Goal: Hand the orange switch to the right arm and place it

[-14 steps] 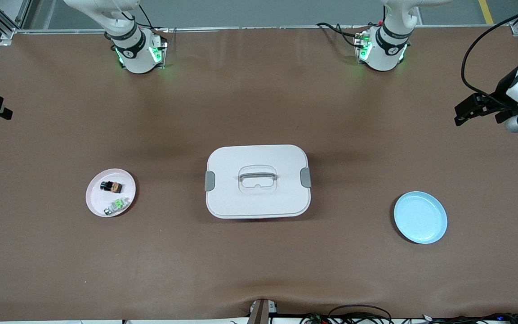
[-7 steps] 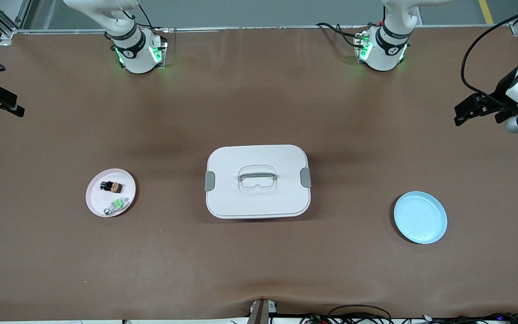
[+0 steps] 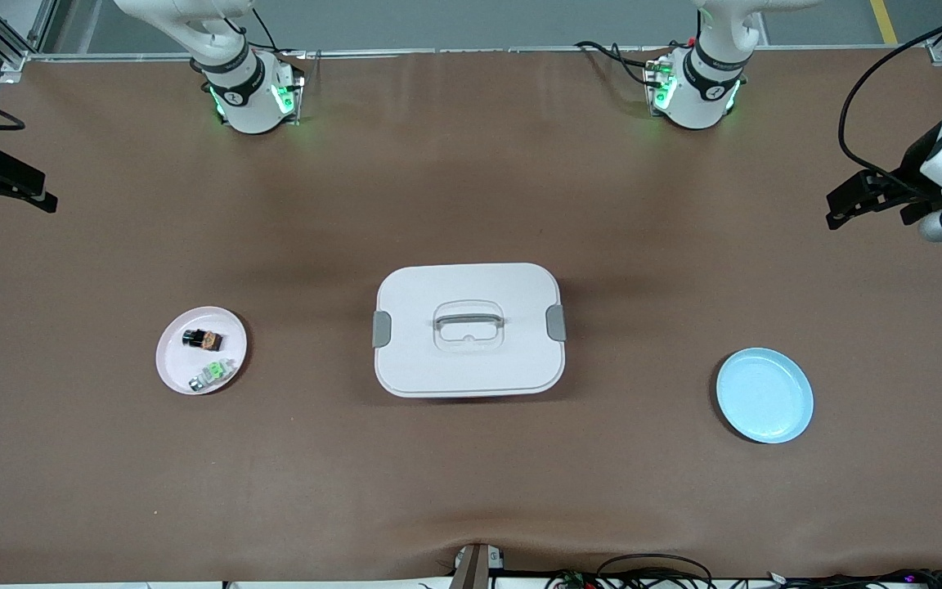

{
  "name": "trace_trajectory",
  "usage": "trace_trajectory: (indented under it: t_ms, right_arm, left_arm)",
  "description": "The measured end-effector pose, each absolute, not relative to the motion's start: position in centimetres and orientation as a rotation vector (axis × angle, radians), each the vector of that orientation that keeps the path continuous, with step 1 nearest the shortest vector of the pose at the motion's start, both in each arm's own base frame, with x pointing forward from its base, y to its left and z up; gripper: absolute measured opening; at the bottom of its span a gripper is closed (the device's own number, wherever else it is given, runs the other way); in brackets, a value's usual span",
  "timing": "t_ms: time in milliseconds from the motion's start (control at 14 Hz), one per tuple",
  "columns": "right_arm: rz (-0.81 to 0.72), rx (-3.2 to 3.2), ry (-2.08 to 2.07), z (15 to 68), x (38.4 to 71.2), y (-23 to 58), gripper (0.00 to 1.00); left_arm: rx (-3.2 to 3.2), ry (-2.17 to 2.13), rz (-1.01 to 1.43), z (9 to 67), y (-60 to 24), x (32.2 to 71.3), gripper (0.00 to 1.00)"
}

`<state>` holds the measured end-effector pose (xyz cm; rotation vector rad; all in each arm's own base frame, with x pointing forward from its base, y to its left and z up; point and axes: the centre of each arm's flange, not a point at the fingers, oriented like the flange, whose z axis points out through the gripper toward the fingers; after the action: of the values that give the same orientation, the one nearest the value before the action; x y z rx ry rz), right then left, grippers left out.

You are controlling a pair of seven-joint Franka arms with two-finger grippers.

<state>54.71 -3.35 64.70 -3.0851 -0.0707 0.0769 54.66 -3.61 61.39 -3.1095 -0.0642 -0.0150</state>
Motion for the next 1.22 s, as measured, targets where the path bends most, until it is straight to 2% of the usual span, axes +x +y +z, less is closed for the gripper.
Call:
trace_trajectory:
  t_ms: [1218]
  right_arm:
    - [0.077,-3.090,0.017,64.8,54.7,-0.8,1.00]
  left_arm:
    - [-3.113,-0.052,-0.096,63.5,-4.0,54.8,1.00]
